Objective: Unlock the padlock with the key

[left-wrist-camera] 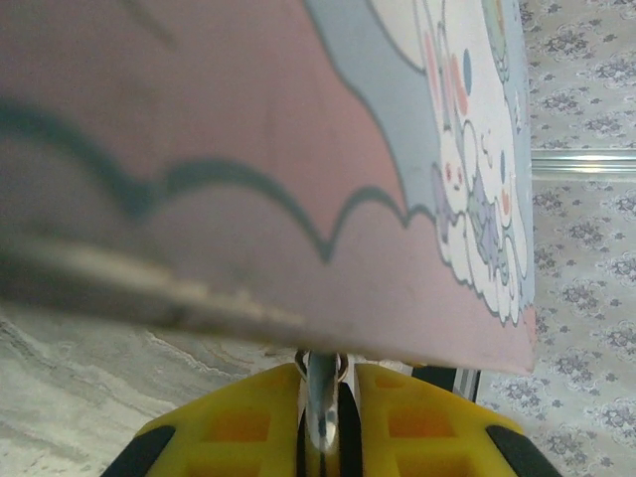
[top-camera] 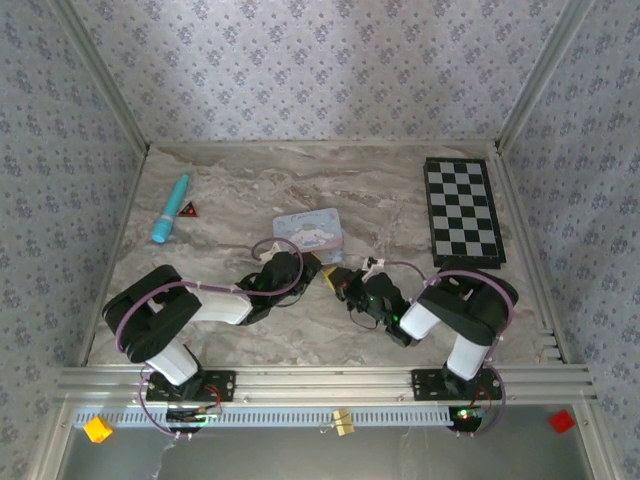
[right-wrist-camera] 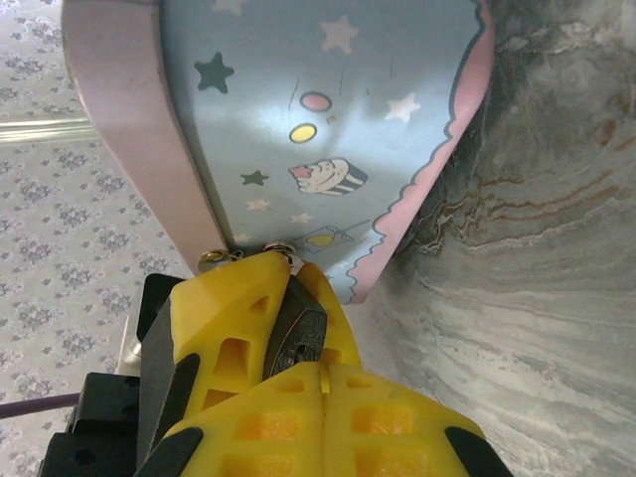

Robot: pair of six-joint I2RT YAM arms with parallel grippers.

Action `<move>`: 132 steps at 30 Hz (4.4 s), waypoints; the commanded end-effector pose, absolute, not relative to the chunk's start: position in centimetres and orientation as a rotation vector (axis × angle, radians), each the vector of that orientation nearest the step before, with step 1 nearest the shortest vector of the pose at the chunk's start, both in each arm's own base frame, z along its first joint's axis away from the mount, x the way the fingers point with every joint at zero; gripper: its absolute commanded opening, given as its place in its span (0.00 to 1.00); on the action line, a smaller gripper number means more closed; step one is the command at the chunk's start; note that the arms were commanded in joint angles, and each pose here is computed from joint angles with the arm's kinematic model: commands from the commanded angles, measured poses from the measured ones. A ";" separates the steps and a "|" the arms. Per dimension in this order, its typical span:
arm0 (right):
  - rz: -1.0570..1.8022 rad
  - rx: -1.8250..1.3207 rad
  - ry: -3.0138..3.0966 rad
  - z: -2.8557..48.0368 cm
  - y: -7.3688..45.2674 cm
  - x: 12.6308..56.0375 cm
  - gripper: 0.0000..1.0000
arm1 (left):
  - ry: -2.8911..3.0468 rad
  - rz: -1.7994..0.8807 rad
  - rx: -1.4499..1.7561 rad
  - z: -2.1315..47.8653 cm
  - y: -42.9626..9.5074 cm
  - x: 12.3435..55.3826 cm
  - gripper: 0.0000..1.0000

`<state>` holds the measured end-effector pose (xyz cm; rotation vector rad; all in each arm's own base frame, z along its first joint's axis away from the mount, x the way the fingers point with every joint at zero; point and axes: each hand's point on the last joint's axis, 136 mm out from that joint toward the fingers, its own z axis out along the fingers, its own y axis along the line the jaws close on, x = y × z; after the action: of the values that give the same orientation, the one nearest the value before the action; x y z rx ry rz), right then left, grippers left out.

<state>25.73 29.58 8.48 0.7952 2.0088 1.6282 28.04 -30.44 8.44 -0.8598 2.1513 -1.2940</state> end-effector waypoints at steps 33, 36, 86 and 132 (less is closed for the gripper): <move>1.852 0.510 1.940 13.3 35.0 28.4 0.00 | 2.109 -1.839 -0.519 17.8 -39.3 22.9 0.00; 1.809 0.531 1.965 12.1 33.7 28.3 0.00 | 2.113 -1.806 -0.534 17.3 -38.6 23.3 0.00; 0.289 -1.037 1.602 13.4 28.0 19.1 0.70 | 2.516 -1.189 -0.644 9.2 -29.6 26.8 0.00; 0.069 -0.958 1.634 7.8 30.3 21.9 0.22 | 2.532 -1.213 -0.578 8.9 -31.0 24.8 0.00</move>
<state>21.68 30.66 7.84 -1.0067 1.6200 0.0800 24.27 -30.20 7.23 -0.6061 2.5895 -1.1499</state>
